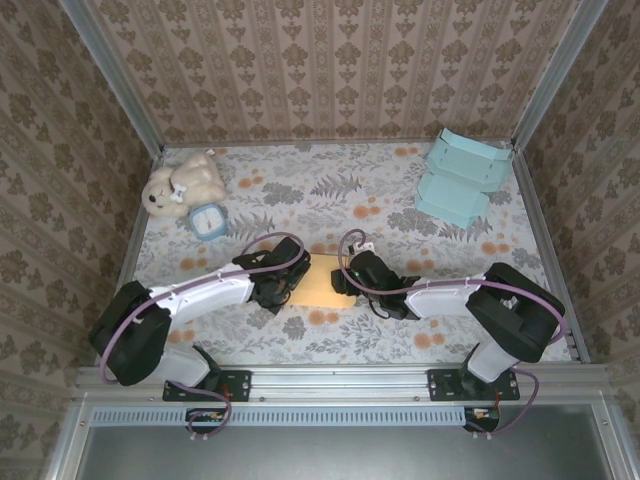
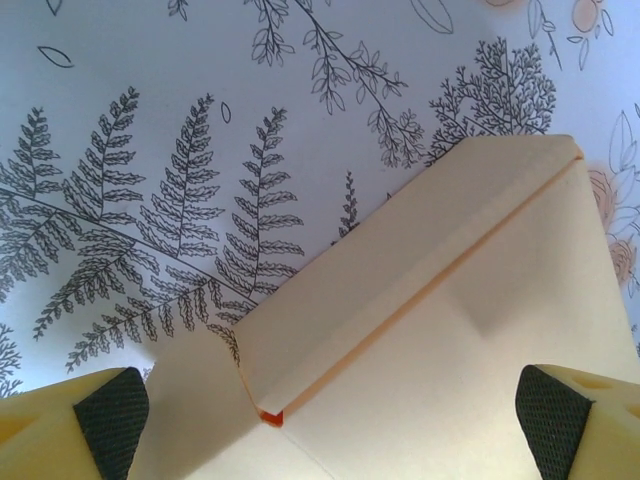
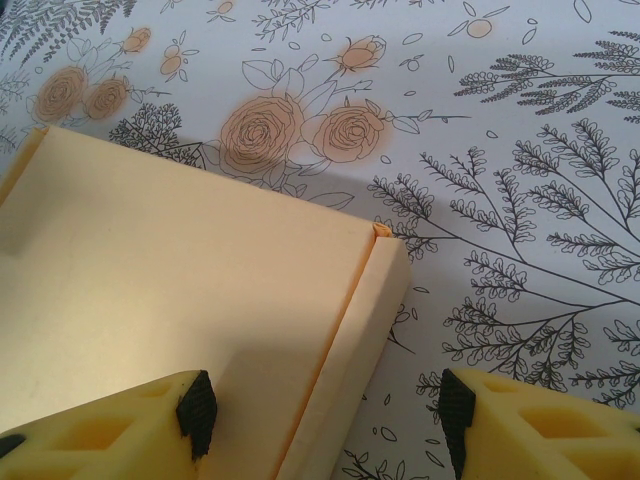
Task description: Fold the paper box
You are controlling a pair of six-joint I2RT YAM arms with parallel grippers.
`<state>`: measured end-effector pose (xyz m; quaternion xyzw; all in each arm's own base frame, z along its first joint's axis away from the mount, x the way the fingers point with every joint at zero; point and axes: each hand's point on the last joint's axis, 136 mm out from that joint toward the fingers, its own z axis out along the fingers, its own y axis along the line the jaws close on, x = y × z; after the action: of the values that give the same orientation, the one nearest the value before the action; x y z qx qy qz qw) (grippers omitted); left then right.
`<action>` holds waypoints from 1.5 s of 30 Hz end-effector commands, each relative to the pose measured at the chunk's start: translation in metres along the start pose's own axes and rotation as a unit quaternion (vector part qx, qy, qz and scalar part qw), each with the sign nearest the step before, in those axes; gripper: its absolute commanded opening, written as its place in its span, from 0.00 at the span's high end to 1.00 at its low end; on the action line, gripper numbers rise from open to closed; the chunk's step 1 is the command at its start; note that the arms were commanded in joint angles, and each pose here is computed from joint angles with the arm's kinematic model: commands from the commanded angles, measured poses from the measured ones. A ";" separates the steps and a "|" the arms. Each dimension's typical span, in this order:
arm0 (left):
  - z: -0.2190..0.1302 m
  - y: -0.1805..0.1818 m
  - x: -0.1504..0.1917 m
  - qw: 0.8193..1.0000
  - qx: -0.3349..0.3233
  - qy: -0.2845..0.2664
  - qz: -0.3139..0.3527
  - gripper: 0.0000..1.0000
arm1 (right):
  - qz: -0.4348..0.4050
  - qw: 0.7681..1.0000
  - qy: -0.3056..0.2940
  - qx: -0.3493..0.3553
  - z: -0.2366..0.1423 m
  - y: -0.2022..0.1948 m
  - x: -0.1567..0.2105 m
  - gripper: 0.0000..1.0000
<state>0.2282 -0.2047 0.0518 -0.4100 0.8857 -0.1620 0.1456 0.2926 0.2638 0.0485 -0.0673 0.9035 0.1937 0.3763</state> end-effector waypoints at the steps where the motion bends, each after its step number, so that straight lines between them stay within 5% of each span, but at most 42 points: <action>1: 0.006 0.000 0.003 1.000 -0.006 0.012 -0.026 0.04 | -0.019 0.998 0.054 0.018 0.000 -0.013 0.032 0.36; 14: 0.017 0.006 0.007 0.999 -0.018 0.021 -0.026 0.20 | -0.019 0.998 0.054 0.021 0.000 -0.015 0.035 0.36; 27: 0.016 0.004 0.015 0.998 -0.014 0.046 -0.028 0.11 | -0.012 0.998 0.054 0.017 0.003 -0.014 0.036 0.36; 45: 0.027 0.010 0.021 0.997 -0.004 0.059 -0.053 0.19 | -0.011 0.998 0.057 0.017 0.005 -0.014 0.040 0.36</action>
<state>0.2333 -0.2203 0.0380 -0.4262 0.8744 -0.2000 0.1172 0.2946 0.2635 0.0482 -0.0628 0.9016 0.1947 0.3813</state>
